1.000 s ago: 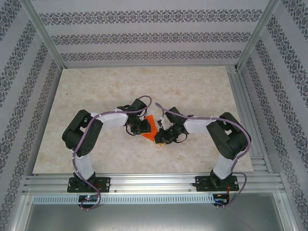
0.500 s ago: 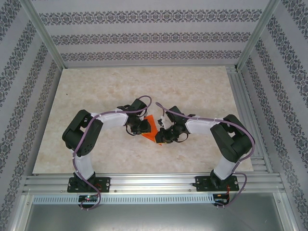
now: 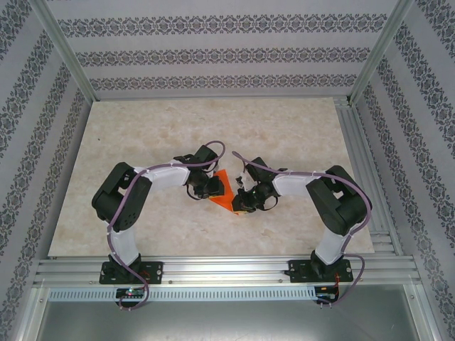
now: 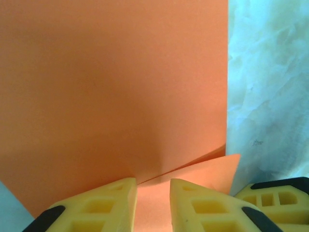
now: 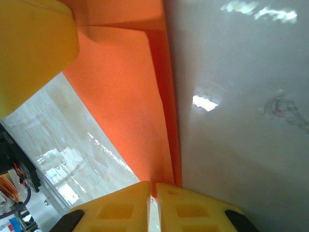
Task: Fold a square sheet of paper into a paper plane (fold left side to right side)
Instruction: Third fold the triangle at the center of the table.
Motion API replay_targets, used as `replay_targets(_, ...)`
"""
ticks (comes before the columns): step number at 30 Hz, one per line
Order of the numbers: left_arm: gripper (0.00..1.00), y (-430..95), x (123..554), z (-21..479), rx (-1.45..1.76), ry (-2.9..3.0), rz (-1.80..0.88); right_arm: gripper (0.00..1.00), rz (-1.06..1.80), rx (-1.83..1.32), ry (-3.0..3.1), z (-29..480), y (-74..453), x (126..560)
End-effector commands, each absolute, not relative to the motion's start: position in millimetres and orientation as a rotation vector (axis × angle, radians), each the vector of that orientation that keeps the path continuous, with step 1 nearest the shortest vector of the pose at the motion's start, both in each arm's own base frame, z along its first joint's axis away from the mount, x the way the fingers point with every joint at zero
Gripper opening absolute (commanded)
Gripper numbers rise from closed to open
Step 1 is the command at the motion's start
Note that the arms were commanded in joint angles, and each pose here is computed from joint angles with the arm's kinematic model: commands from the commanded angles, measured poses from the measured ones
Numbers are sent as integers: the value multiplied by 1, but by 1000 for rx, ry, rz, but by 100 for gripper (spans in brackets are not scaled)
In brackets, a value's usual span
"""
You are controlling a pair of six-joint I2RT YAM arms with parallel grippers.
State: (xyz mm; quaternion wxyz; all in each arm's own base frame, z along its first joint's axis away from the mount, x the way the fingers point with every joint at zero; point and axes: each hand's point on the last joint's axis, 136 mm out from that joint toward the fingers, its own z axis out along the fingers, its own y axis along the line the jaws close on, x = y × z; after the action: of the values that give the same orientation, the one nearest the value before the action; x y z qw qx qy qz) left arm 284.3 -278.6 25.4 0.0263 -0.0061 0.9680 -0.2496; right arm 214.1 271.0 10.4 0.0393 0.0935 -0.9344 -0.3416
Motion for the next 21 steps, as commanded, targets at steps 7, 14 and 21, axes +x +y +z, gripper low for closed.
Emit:
replay_targets(7, 30, -289, 270, 84, 38, 2859, -877, 12, -749, 160, -2896, -30, 239, 200)
replay_targets(14, 24, -313, 242, 63, -19, 2881, -927, 11, -755, 165, -2893, -31, 242, 200)
replay_targets(21, 19, -319, 245, 47, -197, 2844, -962, 11, -748, 165, -2894, -32, 241, 199)
